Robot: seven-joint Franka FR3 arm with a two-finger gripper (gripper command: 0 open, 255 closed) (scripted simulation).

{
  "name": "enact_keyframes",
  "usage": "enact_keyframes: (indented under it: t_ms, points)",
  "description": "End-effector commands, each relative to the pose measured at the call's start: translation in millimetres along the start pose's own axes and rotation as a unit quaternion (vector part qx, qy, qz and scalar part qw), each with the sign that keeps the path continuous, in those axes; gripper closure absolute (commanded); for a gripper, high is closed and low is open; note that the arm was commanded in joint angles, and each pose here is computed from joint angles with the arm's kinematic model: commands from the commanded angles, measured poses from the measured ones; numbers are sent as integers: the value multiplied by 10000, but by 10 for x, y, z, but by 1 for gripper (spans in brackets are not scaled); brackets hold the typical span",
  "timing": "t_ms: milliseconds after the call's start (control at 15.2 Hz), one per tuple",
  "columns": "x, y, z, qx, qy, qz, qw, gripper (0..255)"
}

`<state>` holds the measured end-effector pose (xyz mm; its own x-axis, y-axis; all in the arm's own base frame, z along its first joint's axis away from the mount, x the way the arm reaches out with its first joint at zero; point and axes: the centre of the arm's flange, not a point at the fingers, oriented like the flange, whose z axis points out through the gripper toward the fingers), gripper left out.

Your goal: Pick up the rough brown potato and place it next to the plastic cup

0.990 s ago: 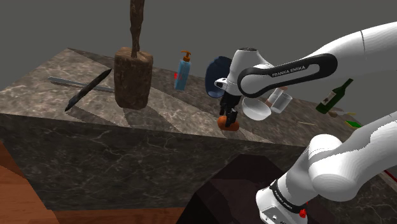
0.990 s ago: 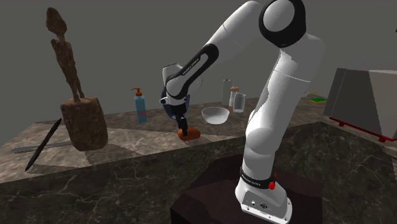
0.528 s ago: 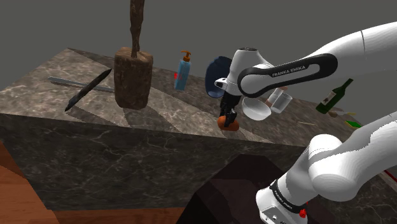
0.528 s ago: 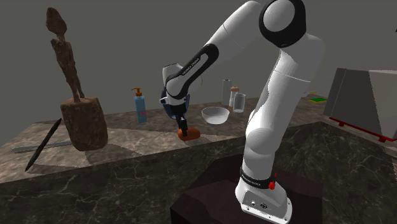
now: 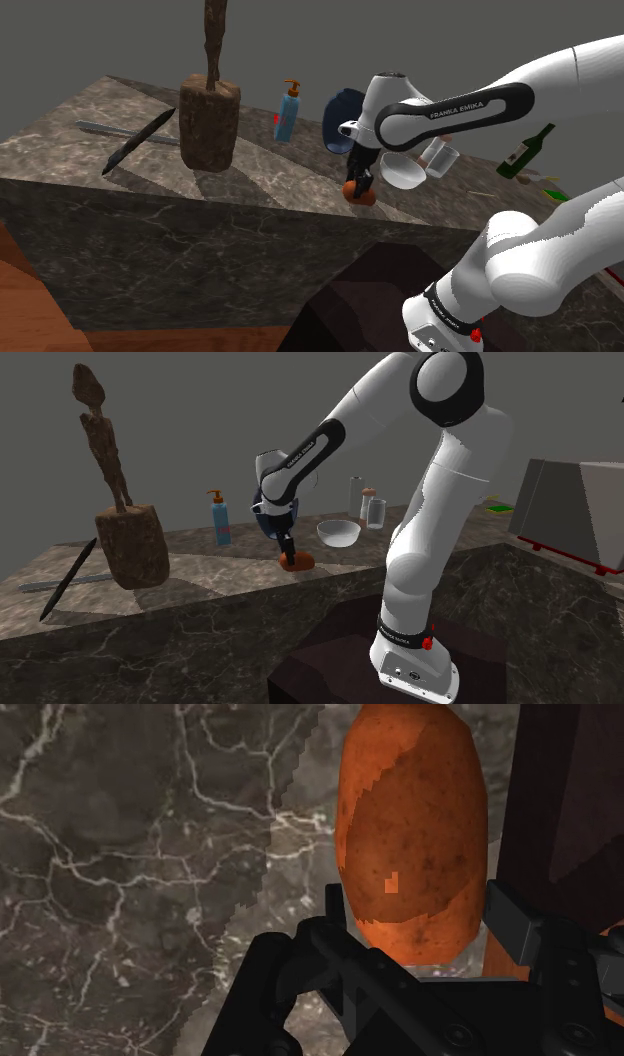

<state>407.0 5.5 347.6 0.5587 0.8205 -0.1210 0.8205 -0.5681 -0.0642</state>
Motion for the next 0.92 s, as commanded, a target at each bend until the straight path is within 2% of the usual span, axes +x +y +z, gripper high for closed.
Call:
enact_keyframes:
  t_ms: [0,858]
  points:
    - [-4,-2,-94,2,-2,1,10000,255]
    - [-87,-46,-774,2,-2,1,10000,255]
